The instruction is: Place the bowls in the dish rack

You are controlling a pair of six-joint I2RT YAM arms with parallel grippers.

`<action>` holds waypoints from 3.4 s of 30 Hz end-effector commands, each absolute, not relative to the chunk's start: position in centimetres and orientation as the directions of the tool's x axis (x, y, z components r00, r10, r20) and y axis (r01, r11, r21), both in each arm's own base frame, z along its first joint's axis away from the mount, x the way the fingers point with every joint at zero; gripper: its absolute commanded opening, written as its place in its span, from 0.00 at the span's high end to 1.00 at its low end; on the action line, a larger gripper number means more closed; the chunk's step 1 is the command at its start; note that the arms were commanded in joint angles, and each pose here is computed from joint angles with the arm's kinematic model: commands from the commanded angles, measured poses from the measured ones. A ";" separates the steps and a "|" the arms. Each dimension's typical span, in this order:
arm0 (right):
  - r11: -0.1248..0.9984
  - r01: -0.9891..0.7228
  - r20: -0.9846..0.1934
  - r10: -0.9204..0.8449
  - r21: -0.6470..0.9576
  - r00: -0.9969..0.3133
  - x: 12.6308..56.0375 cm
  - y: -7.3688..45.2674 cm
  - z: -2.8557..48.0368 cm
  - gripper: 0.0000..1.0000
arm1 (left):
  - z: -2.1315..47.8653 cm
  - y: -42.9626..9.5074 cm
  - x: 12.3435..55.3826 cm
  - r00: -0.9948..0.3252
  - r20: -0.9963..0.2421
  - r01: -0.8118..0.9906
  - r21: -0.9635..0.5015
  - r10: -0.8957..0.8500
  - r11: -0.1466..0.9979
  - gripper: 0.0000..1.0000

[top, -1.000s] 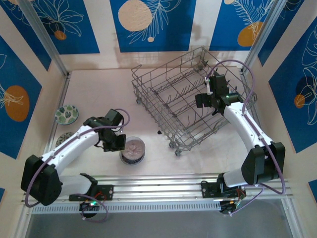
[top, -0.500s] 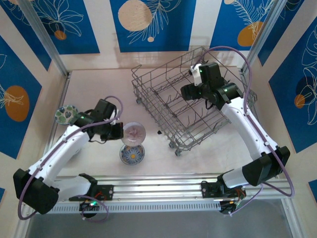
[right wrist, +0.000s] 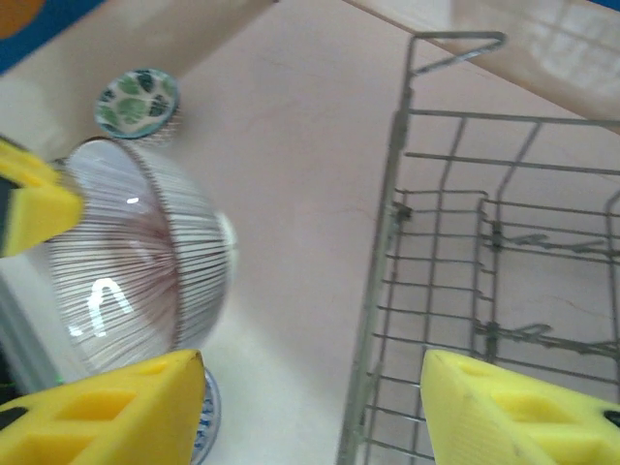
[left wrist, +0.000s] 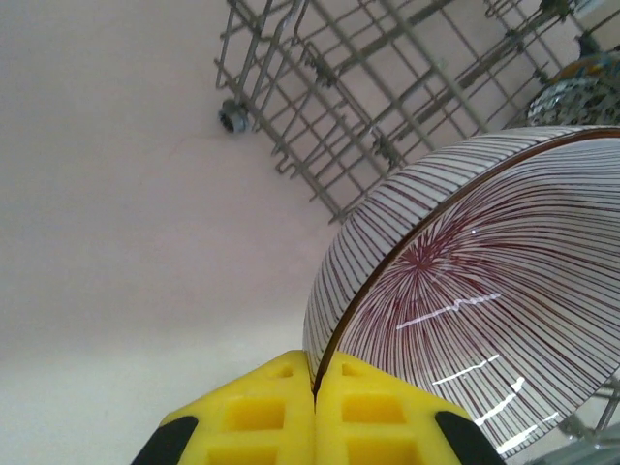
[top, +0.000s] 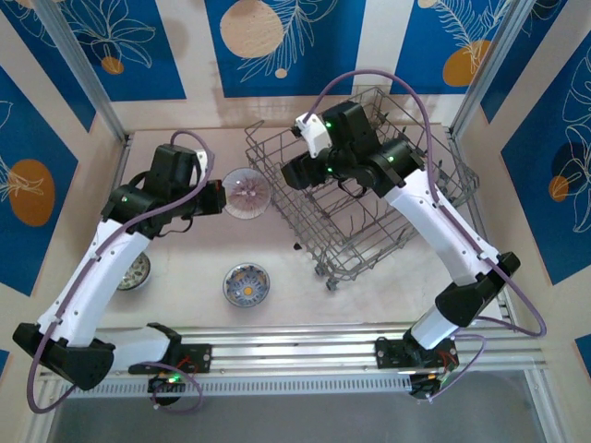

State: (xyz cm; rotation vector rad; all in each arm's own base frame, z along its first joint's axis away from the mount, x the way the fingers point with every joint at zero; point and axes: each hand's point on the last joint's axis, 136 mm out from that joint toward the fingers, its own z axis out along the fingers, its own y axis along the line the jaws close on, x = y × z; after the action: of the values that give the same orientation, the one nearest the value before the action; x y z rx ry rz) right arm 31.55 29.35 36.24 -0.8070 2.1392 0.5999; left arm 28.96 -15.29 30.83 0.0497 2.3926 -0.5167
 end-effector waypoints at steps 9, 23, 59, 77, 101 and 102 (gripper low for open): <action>0.613 -0.718 -0.725 -0.322 0.330 -0.609 30.1 32.0 35.5 0.42 | 35.3 -16.2 31.1 -0.646 -0.742 0.196 -0.388 -0.179 0.901 1.00; 0.668 -0.656 -0.691 -0.287 0.352 -0.663 32.2 32.9 33.6 0.61 | 36.1 -16.9 31.0 -0.614 -0.764 0.196 -0.392 -0.199 0.899 1.00; 0.792 -0.583 -0.802 -0.224 0.182 -0.554 33.9 31.1 35.7 1.00 | 35.3 -20.1 30.8 -0.661 -0.728 0.250 -0.440 -0.180 0.863 0.74; 0.838 -0.458 -0.854 0.018 0.297 -0.520 36.4 26.7 39.8 1.00 | 37.3 -17.9 30.3 -0.581 -0.794 0.243 -0.381 -0.180 0.892 0.37; 0.907 0.285 -0.895 -0.176 -0.309 -0.410 38.5 3.0 35.2 1.00 | 32.3 -17.7 29.6 -0.665 -0.739 0.243 -0.349 -0.107 0.905 0.34; 0.888 0.304 -0.889 -0.203 -0.344 -0.411 38.6 2.6 35.1 1.00 | 32.1 -17.7 29.6 -0.668 -0.736 0.242 -0.350 -0.106 0.905 0.34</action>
State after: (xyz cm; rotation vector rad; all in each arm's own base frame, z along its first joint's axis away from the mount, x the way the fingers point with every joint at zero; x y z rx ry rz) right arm 38.28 4.95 30.94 -0.0106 2.0915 -0.4192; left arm 30.05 -17.80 31.64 0.0639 2.2594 -0.5224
